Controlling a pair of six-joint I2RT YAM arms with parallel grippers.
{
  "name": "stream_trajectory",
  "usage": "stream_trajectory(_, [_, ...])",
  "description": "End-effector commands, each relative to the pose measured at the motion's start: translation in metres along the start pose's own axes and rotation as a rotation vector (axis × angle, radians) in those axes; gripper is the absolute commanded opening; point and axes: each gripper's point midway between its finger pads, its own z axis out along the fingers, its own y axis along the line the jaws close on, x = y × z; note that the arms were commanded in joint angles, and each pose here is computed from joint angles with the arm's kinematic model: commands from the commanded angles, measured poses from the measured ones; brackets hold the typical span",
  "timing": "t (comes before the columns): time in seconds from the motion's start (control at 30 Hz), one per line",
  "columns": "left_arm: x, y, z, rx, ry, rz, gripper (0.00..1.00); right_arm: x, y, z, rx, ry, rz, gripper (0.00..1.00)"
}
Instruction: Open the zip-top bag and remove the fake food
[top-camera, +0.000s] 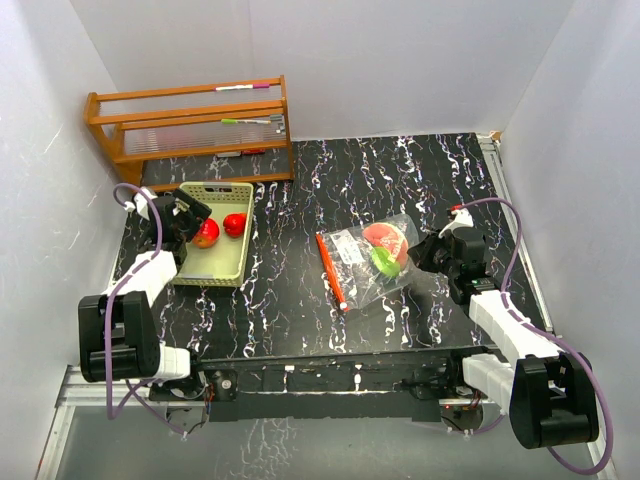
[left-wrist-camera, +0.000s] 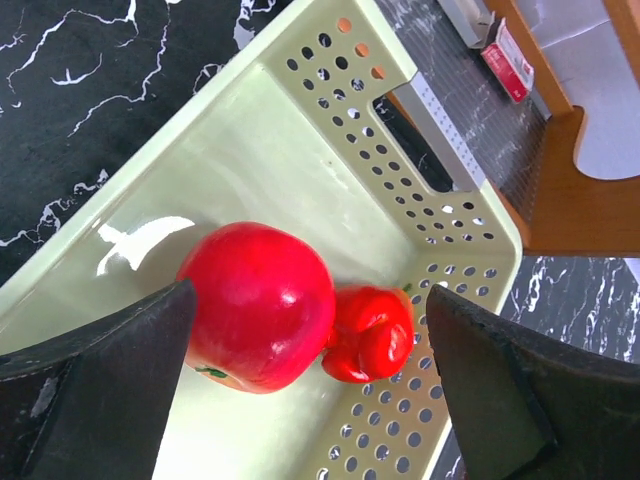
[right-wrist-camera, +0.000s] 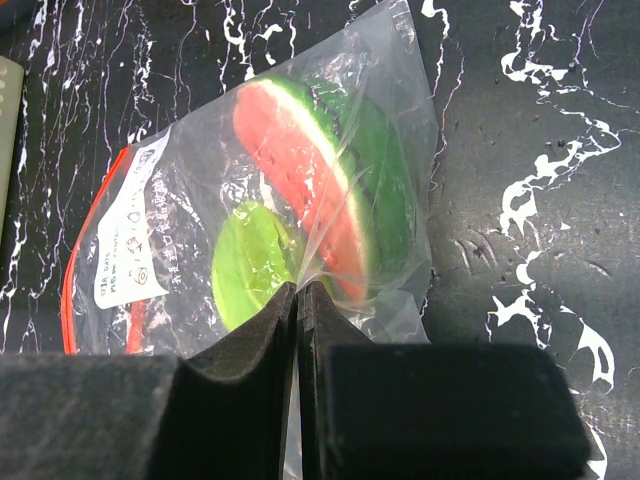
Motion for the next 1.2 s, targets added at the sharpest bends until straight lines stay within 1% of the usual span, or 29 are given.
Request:
stream_trajectory(0.0, [-0.017, -0.021, -0.014, 0.081, -0.043, -0.035, 0.97, -0.013, 0.007, -0.001, -0.034, -0.044, -0.021, 0.08])
stream_trajectory(0.1, [-0.021, -0.033, -0.023, 0.126, -0.043, -0.041, 0.97, -0.012, 0.007, -0.002, -0.033, -0.043, -0.021, 0.08])
stream_trajectory(0.2, [-0.009, -0.054, -0.037, 0.194, -0.012, -0.017, 0.97, -0.014, 0.008, -0.002, -0.031, -0.052, -0.017, 0.08])
stream_trajectory(0.27, [0.006, -0.072, -0.051, 0.238, 0.011, 0.031, 0.97, -0.018, 0.01, -0.003, -0.036, -0.059, -0.015, 0.08])
stream_trajectory(0.37, [0.038, -0.103, -0.077, 0.325, 0.05, 0.117, 0.97, -0.019, 0.012, -0.002, -0.046, -0.058, -0.012, 0.08])
stream_trajectory(0.47, [0.081, -0.119, -0.101, 0.424, 0.129, 0.132, 0.96, -0.019, 0.013, -0.003, -0.05, -0.062, -0.007, 0.08])
stream_trajectory(0.6, [0.13, -0.126, -0.124, 0.504, 0.236, 0.157, 0.84, -0.022, 0.016, -0.007, -0.058, -0.08, -0.006, 0.08])
stream_trajectory(0.7, [0.172, -0.125, -0.14, 0.568, 0.333, 0.179, 0.79, -0.019, 0.015, -0.005, -0.058, -0.067, -0.002, 0.08])
stream_trajectory(0.8, [0.215, -0.117, -0.151, 0.586, 0.432, 0.178, 0.75, -0.015, 0.015, -0.004, -0.063, -0.053, 0.004, 0.08])
stream_trajectory(0.9, [0.244, -0.114, -0.159, 0.595, 0.492, 0.178, 0.71, -0.014, 0.015, -0.005, -0.063, -0.052, 0.002, 0.07])
stream_trajectory(0.97, [0.255, -0.113, -0.159, 0.593, 0.506, 0.177, 0.63, -0.014, 0.014, -0.005, -0.057, -0.048, -0.003, 0.08])
stream_trajectory(1.07, [0.268, -0.114, -0.153, 0.596, 0.523, 0.173, 0.49, -0.014, 0.013, -0.005, -0.054, -0.04, -0.012, 0.08])
stream_trajectory(1.13, [0.279, -0.119, -0.151, 0.625, 0.554, 0.172, 0.39, -0.013, 0.013, -0.003, -0.058, -0.038, -0.015, 0.08])
stream_trajectory(1.17, [0.284, -0.123, -0.15, 0.644, 0.57, 0.17, 0.35, -0.012, 0.013, -0.002, -0.058, -0.036, -0.015, 0.08])
